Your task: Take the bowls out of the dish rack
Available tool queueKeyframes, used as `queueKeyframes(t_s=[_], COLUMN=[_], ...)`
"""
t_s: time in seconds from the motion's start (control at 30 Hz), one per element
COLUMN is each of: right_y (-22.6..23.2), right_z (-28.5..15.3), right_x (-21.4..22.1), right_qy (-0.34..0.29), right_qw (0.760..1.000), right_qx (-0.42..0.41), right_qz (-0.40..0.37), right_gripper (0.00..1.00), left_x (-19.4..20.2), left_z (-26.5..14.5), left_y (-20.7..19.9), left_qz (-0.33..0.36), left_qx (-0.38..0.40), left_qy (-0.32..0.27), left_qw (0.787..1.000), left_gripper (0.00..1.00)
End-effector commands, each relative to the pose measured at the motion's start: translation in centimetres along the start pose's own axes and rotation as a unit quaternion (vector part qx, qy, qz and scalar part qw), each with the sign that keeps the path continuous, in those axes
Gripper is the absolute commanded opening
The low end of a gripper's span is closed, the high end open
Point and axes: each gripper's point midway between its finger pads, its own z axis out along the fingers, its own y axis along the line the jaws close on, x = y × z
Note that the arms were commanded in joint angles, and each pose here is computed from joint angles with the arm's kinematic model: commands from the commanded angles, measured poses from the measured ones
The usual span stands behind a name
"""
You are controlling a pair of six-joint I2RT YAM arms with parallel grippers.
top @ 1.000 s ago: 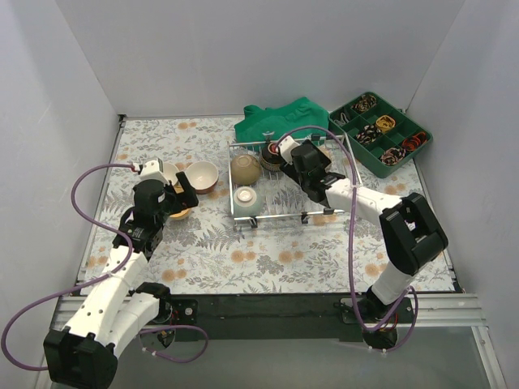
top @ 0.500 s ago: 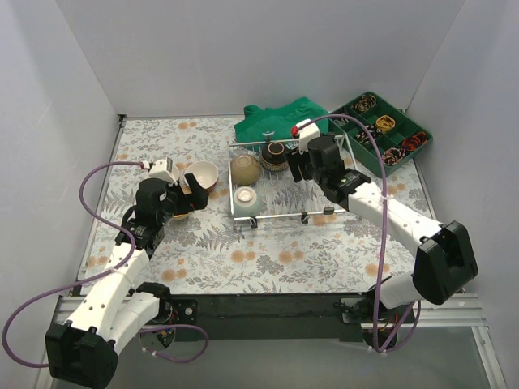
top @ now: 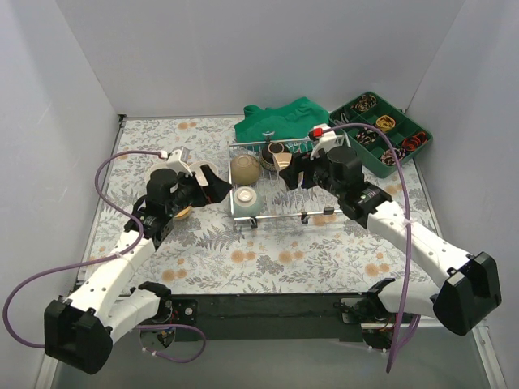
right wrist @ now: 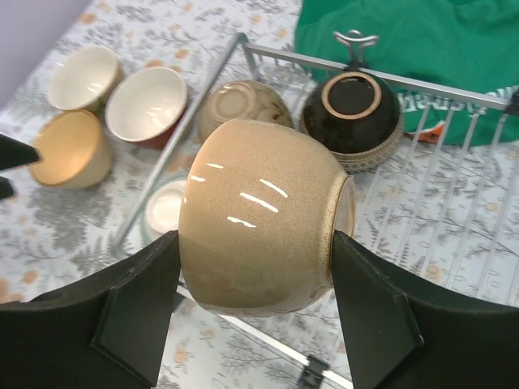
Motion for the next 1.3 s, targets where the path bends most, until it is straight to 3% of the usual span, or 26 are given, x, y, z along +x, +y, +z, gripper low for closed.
queueKeyframes(t_s=[0.0, 0.4, 0.63, 0.87, 1.07, 1.17, 1.23, 1.27], right_y=[4.4, 8.7, 10.0, 10.4, 10.4, 10.3, 10.1, 10.1], right_z=[-2.4, -5.3, -6.1, -6.7, -7.1, -6.9, -6.8, -6.7], right_x=[-6.8, -6.9, -6.2, -5.7, -5.6, -5.3, -4.9, -4.8], right_qy=[-0.116, -0.125, -0.12, -0.118, -0.124, -0.123, -0.12, -0.119], right_qw=[0.986, 0.956, 0.94, 0.931, 0.929, 0.931, 0.932, 0.933], right_qx=[-0.101, -0.226, -0.272, -0.292, -0.294, -0.291, -0.289, -0.287], right_qz=[0.056, 0.138, 0.169, 0.185, 0.185, 0.184, 0.183, 0.183], right_gripper=[0.22, 0.22, 0.21, 0.21, 0.22, 0.24, 0.31, 0.37], left_x=[-1.0, 0.2, 1.1, 1.9, 3.2, 3.0, 2.8, 2.6], left_z=[0.6, 3.0, 4.3, 5.0, 5.3, 5.0, 5.0, 4.7], left_y=[-3.6, -8.0, -7.9, -7.5, -7.6, -7.5, -7.2, -7.2], left_qz=[-0.006, -0.023, -0.046, -0.08, -0.084, -0.076, -0.065, -0.06], left_qx=[0.049, 0.099, 0.089, 0.092, 0.098, 0.099, 0.093, 0.092], left_qy=[-0.012, -0.019, -0.027, -0.034, -0.014, -0.022, -0.03, -0.033], left_qw=[0.999, 0.995, 0.995, 0.992, 0.992, 0.992, 0.993, 0.993], left_gripper=[0.98, 0.98, 0.92, 0.67, 0.33, 0.14, 0.0, 0.0])
